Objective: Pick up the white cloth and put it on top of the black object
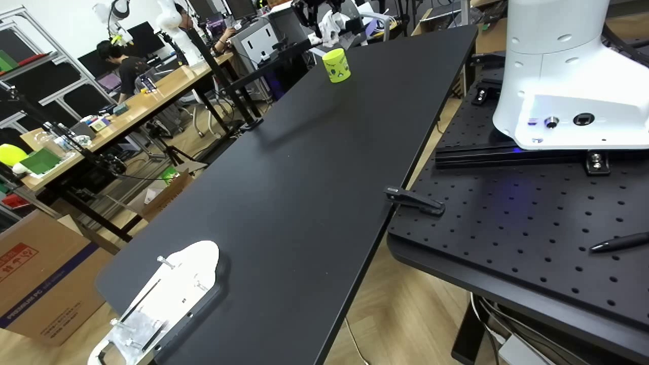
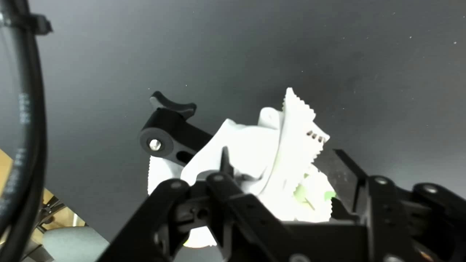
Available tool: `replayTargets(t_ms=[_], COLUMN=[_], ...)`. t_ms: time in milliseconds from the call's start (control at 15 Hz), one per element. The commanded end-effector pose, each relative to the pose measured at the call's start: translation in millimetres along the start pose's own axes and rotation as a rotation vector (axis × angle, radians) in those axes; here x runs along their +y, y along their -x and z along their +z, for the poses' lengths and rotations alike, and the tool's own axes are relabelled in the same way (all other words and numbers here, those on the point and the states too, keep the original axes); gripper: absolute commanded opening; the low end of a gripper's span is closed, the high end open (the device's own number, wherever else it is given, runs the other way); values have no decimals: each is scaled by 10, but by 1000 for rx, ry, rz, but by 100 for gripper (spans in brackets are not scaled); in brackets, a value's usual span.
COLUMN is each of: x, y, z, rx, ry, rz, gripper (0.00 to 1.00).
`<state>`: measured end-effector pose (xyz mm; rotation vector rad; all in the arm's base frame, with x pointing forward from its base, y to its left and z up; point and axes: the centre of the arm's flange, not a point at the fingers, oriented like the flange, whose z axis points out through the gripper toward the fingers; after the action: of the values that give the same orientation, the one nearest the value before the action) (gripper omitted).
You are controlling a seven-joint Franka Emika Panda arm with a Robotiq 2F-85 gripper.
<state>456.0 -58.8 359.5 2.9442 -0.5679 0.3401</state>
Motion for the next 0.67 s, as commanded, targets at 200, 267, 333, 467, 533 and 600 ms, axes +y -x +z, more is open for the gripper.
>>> replayTargets(t_ms=[200,267,333,467,533,600], x=[-144,-165,-183,-212,-227,-241], y=[9,22,31,53,73,91], z=[-420,-469,-512,-580,-612,-647], rx=[59,65,67,76,74,74], ry=[-24,-30,-33,-40,-46,-52], rz=[-36,-41,-44,-54,-61,-69], gripper=[100,100,100,100,100,100])
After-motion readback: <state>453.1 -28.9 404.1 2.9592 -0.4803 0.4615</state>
